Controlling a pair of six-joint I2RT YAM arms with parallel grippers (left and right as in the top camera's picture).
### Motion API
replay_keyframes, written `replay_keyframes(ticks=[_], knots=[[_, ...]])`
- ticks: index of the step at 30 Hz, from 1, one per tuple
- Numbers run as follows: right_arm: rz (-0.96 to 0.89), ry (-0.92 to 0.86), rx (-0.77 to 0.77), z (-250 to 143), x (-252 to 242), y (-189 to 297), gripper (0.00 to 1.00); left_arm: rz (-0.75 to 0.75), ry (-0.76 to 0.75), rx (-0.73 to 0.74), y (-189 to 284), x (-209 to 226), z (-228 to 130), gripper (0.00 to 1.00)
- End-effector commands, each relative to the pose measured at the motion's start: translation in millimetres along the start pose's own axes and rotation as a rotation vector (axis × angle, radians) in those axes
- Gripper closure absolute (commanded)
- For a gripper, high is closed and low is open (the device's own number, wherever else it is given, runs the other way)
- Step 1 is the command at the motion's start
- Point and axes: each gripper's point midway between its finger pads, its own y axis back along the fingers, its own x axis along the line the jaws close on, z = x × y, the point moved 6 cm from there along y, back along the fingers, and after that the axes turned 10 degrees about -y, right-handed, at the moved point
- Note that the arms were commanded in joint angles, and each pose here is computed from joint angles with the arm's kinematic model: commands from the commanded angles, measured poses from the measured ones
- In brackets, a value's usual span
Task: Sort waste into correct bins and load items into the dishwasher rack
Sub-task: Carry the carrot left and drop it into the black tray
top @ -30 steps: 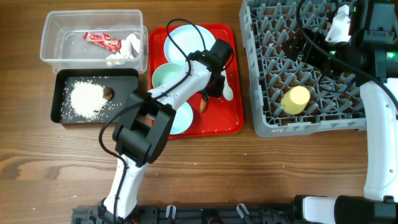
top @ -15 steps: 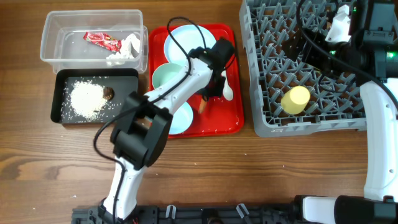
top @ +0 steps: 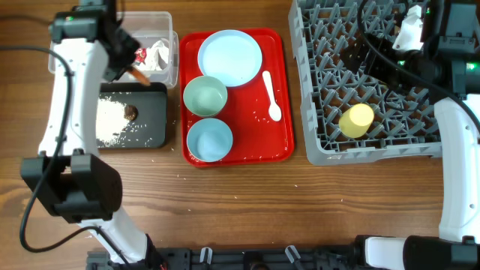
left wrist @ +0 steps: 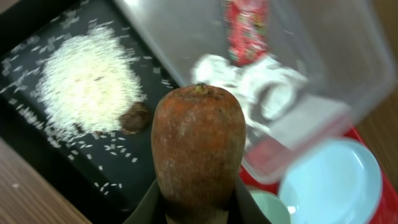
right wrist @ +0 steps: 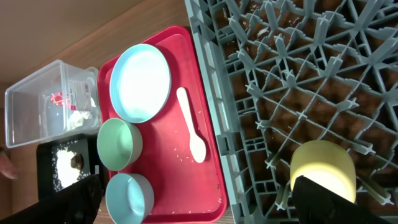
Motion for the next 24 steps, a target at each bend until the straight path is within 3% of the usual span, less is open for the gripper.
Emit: replay_keyframes(ticks=[1,10,14,16,18,21,24], knots=[[-0.011,0.013,-0.018,2.8,-0.5,2.0,0.0,0.136,0.226,0.099,-51.3,33.8,-7.7,0.95],[-0.013,0.011,-0.014,2.0,-1.0,1.9,0.0,0.177,0.253,0.104,-120.5,56.5,-34.6,0.87],[-0.015,0.011,-0.015,2.1,-1.2,1.8,0.0,0.17,0.254,0.09,-131.1,59.0,-38.7,0.72],[-0.013,0.013,-0.022,3.4,-0.7,1.8,0.0,0.167,0.236,0.093,-131.1,57.9,-39.3,0.51],[-0.01,0.015,-0.028,4.5,-0.1,1.8,0.0,0.161,0.17,0.096,-129.7,57.6,-38.2,0.41],[-0.002,0.016,-0.033,5.6,1.2,1.8,0.0,0.152,0.16,0.093,-111.1,56.1,-31.5,0.32],[0.002,0.03,-0.039,6.7,2.2,1.7,0.0,0.113,0.145,0.077,-82.1,49.4,-23.1,0.3]])
